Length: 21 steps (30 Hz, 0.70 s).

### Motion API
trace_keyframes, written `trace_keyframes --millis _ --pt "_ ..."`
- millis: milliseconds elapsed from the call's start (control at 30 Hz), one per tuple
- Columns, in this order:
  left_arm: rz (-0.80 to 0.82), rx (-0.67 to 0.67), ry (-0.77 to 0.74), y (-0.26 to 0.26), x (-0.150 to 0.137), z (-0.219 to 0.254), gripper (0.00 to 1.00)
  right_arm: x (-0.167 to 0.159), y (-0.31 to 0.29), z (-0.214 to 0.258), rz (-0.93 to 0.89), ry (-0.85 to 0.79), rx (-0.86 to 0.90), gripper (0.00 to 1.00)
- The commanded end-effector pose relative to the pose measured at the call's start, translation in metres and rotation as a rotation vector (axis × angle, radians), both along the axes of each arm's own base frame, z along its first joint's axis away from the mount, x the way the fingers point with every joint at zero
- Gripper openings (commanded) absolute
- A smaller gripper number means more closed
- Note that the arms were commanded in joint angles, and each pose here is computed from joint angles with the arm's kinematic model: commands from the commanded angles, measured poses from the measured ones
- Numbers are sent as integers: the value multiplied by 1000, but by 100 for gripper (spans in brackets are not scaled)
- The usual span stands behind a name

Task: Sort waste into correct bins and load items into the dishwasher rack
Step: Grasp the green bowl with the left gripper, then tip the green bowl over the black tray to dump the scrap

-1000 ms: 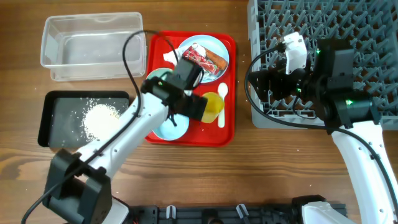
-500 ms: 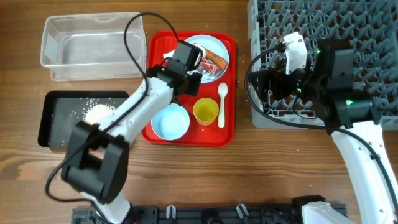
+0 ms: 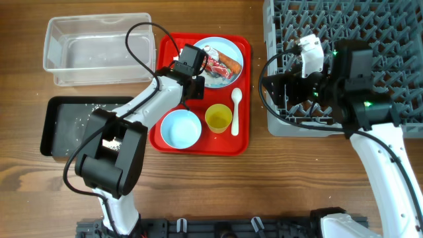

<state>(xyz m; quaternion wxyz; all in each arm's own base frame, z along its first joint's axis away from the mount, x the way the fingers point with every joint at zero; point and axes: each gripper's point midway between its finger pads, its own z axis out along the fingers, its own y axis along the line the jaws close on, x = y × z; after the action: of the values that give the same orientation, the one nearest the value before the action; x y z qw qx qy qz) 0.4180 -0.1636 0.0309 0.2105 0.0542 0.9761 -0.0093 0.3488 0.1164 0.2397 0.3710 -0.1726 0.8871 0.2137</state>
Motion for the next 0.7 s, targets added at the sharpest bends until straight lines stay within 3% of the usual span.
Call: trace_keyframes --millis 0,167,267,400,533,667 --pt "37 -14 7 0 1 26 4 5 0 2 -4 -6 -7 100" --pt "9 -211 6 -7 -29 129 4 7 -4 1 -22 -12 -23 100" --pt "126 -223 10 40 -46 158 4 8 -6 1 -32 -13 -33 100" --pt "351 -236 125 126 -61 148 4 9 -6 2 -33 -18 -30 100" --pt "377 -462 126 174 -61 149 4 9 -6 1 -33 -15 -31 100" --pt "407 -752 7 225 -65 148 4 9 -6 1 -38 -11 -25 100"
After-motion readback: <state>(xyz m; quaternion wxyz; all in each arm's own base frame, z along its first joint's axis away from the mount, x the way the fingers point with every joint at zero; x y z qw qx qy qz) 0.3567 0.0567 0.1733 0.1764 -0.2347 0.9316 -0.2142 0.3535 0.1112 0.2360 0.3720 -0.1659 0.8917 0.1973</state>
